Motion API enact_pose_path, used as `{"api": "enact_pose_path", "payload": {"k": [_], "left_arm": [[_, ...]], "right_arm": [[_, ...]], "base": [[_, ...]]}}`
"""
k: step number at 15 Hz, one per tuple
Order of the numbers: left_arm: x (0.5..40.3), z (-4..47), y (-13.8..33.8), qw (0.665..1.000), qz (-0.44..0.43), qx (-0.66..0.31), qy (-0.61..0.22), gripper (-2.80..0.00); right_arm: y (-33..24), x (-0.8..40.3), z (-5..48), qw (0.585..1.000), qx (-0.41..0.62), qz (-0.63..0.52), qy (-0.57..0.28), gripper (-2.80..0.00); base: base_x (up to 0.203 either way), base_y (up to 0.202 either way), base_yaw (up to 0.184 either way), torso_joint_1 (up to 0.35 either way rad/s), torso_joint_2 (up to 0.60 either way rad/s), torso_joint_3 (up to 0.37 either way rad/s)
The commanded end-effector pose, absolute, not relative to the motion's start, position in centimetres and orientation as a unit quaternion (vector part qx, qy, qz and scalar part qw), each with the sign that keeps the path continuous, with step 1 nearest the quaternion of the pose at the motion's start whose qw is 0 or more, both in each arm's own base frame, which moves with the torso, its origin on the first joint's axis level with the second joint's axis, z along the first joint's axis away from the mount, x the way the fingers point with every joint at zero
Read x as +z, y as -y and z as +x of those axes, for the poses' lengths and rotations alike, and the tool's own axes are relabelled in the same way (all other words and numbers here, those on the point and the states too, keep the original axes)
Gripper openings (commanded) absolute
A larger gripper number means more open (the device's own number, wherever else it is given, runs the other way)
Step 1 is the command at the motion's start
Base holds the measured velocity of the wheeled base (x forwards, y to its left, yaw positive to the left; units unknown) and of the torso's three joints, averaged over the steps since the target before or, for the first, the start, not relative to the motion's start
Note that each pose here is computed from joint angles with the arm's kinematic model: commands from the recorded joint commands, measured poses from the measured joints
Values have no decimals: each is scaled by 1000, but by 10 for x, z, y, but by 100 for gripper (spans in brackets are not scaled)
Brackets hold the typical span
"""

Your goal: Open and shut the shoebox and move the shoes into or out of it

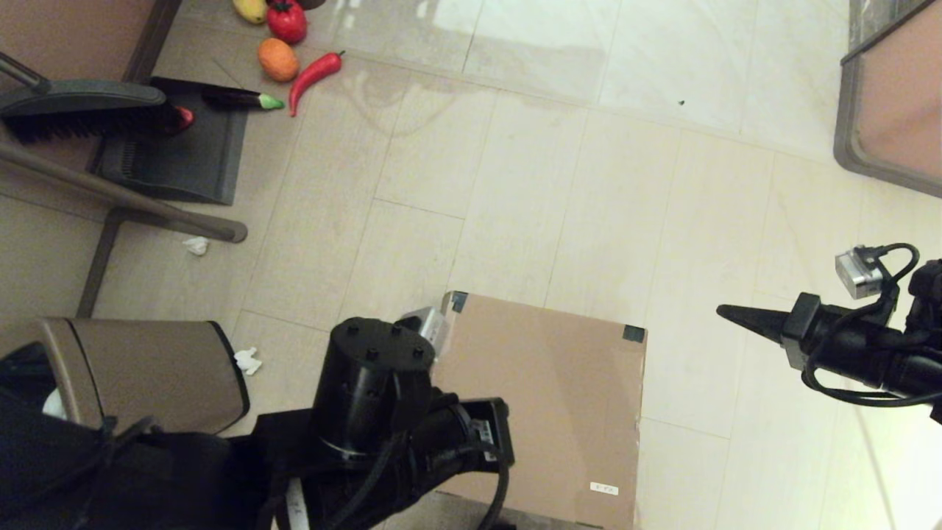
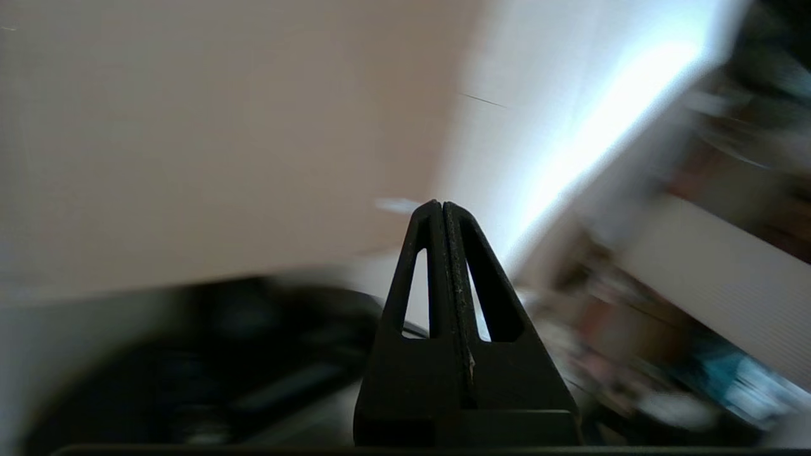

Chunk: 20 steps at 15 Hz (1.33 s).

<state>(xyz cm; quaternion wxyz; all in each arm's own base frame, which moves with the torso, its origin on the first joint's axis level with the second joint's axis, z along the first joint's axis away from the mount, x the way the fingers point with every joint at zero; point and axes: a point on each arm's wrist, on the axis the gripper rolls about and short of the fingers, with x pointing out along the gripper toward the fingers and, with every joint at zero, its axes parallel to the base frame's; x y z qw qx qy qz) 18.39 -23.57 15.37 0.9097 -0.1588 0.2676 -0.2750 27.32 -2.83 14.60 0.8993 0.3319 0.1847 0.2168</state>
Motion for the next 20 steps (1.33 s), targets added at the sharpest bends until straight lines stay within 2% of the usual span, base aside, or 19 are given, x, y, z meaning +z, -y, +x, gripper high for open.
{"api": "enact_pose_path", "payload": {"k": [1,3,6,10,13,16,20], "left_arm": [[126,213,221,926,-133,-208,-286,-280],[107,238,215,934,-128,-163,-292,-280],[89,273,221,942,-145,-143,-266,-280],[66,329,219,963,-128,-109,-212,-280],[71,372,205,983,-80,-78,-144,-280],[78,380,181,990,-15,-57,-129,-280],[51,386,181,987,8,-56,-150,-280]], "right_arm": [[27,129,271,943,178,186,-212,-280],[22,105,279,946,147,111,-265,-280],[3,80,296,935,145,94,-310,-280],[-6,61,322,940,86,62,-323,-280],[-13,56,327,939,82,52,-330,-280],[-14,50,326,936,82,52,-340,-280],[-24,38,333,931,85,43,-352,-280]], "base": [[0,0,0,0,0,0],[0,0,0,0,0,0],[0,0,0,0,0,0],[0,0,0,0,0,0],[0,0,0,0,0,0],[0,0,0,0,0,0],[0,0,0,0,0,0]]}}
